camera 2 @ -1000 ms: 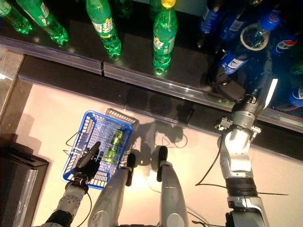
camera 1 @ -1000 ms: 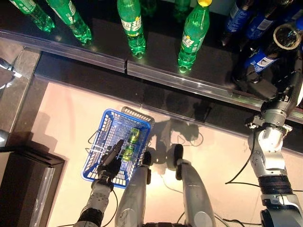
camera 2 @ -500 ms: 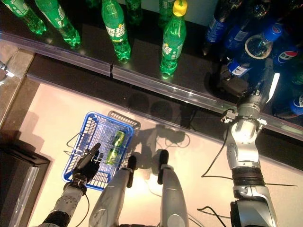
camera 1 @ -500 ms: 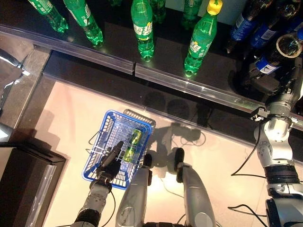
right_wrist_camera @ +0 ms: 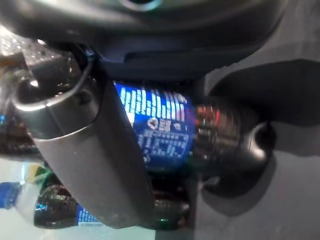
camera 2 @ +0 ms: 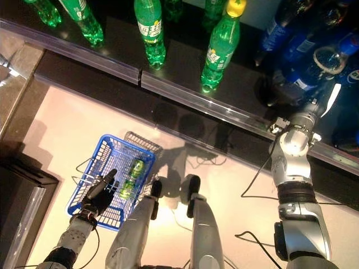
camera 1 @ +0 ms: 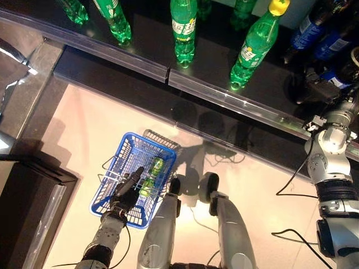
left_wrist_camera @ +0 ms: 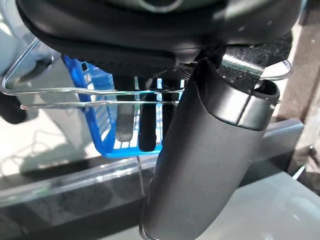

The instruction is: Pick up the drink and place into the basket.

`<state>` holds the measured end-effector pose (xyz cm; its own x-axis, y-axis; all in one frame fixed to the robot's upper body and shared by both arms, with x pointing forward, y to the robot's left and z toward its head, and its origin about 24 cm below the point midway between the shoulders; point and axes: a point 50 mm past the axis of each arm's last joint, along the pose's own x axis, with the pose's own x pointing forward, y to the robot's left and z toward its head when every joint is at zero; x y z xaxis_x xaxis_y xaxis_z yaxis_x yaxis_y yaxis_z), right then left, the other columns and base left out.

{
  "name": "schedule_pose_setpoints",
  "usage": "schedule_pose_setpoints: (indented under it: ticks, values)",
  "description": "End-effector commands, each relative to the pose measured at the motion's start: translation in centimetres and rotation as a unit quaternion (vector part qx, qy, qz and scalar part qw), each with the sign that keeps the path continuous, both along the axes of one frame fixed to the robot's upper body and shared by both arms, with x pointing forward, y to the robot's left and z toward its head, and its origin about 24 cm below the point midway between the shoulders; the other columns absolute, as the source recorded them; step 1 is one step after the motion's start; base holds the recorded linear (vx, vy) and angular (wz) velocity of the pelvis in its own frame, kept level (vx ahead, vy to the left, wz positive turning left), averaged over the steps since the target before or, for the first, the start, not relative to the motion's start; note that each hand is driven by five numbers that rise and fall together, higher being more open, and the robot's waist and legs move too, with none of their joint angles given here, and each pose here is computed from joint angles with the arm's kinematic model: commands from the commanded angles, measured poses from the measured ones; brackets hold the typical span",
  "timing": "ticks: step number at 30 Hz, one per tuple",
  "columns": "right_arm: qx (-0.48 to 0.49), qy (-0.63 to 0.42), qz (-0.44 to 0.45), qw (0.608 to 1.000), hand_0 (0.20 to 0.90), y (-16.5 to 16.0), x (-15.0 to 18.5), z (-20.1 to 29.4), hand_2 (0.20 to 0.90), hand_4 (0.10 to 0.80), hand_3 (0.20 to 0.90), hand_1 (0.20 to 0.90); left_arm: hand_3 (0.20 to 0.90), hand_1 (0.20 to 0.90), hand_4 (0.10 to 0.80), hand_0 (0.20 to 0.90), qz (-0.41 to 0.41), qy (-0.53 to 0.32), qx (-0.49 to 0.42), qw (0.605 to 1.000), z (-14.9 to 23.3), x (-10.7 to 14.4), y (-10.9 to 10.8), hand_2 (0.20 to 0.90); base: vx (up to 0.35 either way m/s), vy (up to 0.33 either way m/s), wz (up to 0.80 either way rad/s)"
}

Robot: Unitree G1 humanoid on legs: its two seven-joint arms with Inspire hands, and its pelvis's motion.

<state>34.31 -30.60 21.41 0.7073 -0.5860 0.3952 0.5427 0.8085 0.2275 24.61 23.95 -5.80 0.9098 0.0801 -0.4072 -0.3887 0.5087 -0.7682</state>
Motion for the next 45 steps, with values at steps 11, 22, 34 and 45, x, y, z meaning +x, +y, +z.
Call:
schedule_pose_setpoints:
  ticks: [11, 22, 34, 45]
  values:
    - [-0.028, -0.129, -0.050, 0.990, 0.300, -1.7, -1.1, 8.2, 0.300, 0.100, 0.200, 0.300, 0.200, 0.300, 0.100, 0.300, -0.001, -0.126, 0.042, 0.991, 5.1, 2.4, 2.8, 0.300, -0.012, -0.003, 0.03]
    - [-0.047, -0.178, -0.121, 0.975, 0.300, -1.4, -2.4, 9.3, 0.300, 0.100, 0.200, 0.300, 0.200, 0.300, 0.100, 0.300, -0.001, -0.139, 0.033, 0.990, 5.2, 2.7, 2.1, 0.300, 0.000, 0.000, 0.00]
    - [-0.082, -0.217, -0.196, 0.953, 0.300, -0.9, -3.8, 9.6, 0.300, 0.100, 0.200, 0.300, 0.200, 0.300, 0.100, 0.300, 0.004, -0.151, 0.013, 0.988, 5.0, 2.8, 1.3, 0.300, -0.020, 0.027, 0.00]
    - [-0.110, -0.274, -0.245, 0.923, 0.300, 0.1, -5.9, 7.9, 0.300, 0.100, 0.200, 0.300, 0.200, 0.300, 0.100, 0.300, 0.014, -0.160, 0.000, 0.987, 4.6, 2.4, 0.7, 0.300, -0.036, 0.043, -0.02]
